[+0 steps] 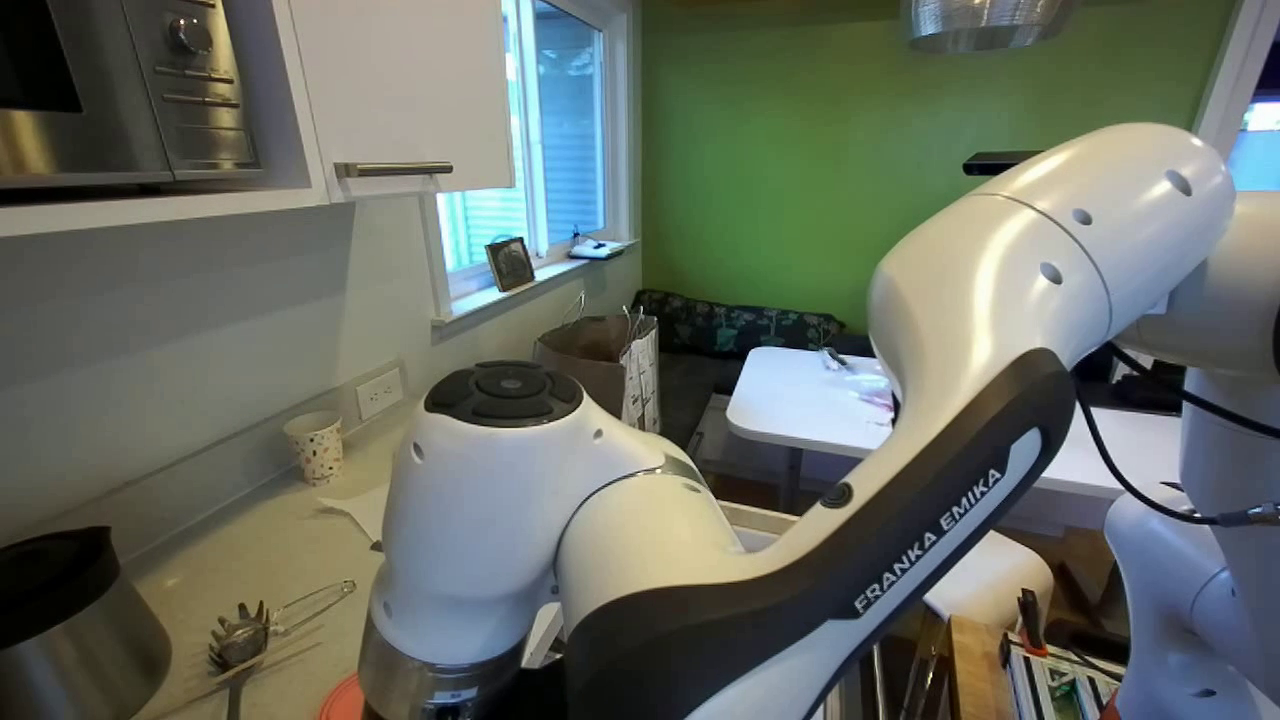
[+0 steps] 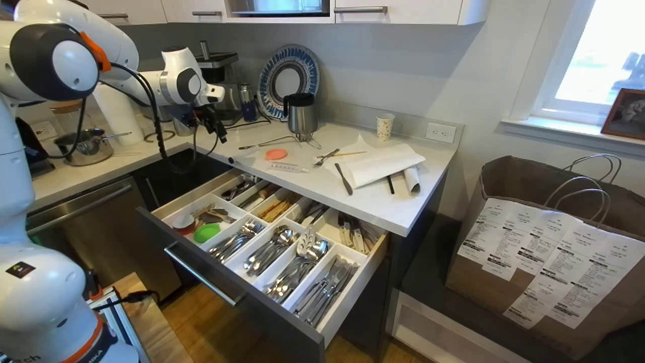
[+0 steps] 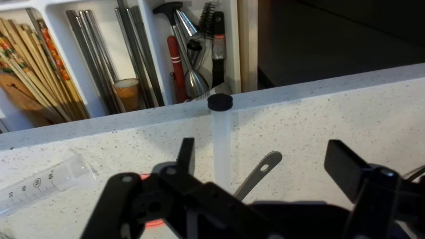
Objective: Pick up the syringe on the left and place it standing on the kitchen counter
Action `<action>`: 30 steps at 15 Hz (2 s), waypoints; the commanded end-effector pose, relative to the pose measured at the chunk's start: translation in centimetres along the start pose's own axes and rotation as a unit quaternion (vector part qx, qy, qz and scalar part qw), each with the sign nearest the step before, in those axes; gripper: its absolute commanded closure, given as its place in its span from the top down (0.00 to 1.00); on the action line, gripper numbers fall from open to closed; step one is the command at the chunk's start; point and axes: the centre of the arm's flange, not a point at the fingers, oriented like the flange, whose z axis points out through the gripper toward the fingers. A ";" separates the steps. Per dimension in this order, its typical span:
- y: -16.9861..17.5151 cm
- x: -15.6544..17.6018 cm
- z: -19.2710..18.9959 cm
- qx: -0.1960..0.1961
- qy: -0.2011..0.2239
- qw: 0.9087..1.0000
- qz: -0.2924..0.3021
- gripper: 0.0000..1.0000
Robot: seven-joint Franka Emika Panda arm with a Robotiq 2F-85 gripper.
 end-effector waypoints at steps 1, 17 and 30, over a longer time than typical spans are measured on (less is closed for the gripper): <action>0.0 0.0 0.0 0.000 0.000 1.000 0.000 1.00; 1.3 1.0 7.5 -0.069 0.104 0.992 0.015 1.00; -0.1 2.7 10.8 -0.094 0.110 0.989 -0.027 1.00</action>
